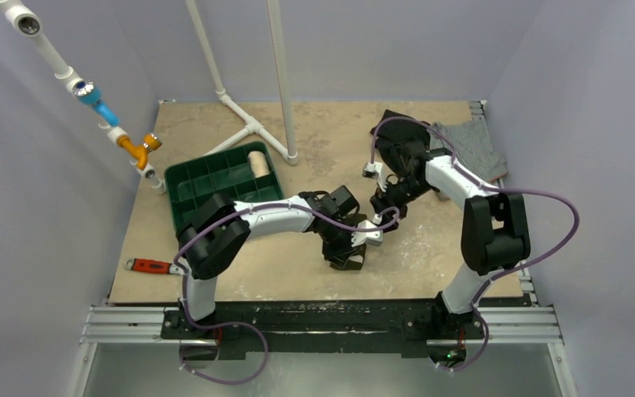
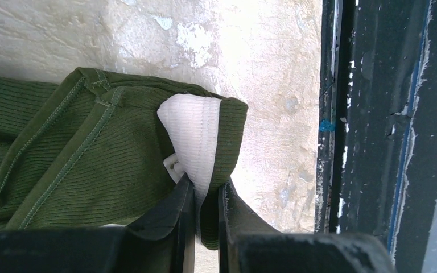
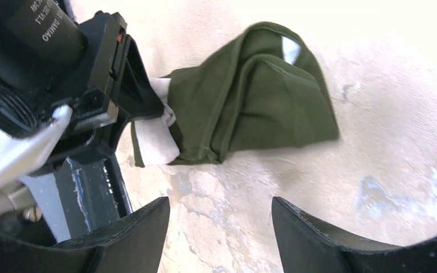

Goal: Roll the underwear
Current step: Roll the underwear to the center of the board.

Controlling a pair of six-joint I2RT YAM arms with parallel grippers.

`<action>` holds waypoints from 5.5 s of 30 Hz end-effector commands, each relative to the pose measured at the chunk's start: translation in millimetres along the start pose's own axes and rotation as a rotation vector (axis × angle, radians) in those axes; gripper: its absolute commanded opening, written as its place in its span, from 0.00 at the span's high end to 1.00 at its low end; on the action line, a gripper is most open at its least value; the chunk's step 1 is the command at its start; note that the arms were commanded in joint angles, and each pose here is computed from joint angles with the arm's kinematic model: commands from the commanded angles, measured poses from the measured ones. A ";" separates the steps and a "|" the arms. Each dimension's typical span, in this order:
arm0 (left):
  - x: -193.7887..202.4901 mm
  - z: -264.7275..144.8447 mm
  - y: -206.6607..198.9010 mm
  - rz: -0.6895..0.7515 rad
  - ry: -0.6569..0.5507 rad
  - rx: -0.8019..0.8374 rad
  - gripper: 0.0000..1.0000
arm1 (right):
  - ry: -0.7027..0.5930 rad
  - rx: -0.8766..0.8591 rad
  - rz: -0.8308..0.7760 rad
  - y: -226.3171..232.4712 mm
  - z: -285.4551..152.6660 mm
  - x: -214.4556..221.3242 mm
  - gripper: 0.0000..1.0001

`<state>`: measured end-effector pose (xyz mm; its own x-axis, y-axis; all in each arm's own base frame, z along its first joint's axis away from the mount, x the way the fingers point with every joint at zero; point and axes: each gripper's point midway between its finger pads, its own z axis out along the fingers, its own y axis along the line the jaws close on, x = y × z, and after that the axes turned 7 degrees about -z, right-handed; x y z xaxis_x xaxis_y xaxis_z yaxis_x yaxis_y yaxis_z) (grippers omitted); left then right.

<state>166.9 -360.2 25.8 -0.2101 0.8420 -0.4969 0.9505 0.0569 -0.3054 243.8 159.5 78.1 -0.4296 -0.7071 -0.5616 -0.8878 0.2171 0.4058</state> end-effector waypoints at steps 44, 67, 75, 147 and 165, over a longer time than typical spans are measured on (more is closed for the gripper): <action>26.9 22.7 19.0 -0.590 0.221 0.425 1.00 | -0.258 0.412 0.087 22.7 -85.5 -11.8 0.03; 20.1 5.6 33.4 -0.716 0.158 0.558 1.00 | -0.016 0.460 -0.493 51.4 16.0 -28.2 0.12; 22.0 5.8 32.7 -0.716 0.168 0.568 1.00 | 0.139 0.422 -0.628 53.8 62.6 -19.1 0.17; 60.9 -165.5 40.7 -0.664 -0.298 0.088 0.50 | 0.307 -0.160 -0.286 43.0 94.2 8.8 1.00; 16.5 -148.9 15.5 0.021 -0.321 -0.374 0.48 | 0.331 -0.399 -0.123 27.6 123.3 23.9 0.99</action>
<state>189.2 -236.7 128.5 -0.3990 0.6083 -0.6861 0.9142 0.3220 -0.2461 182.1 235.7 14.8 -0.2825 -0.8813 -0.3789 -0.7333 -0.0562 0.6775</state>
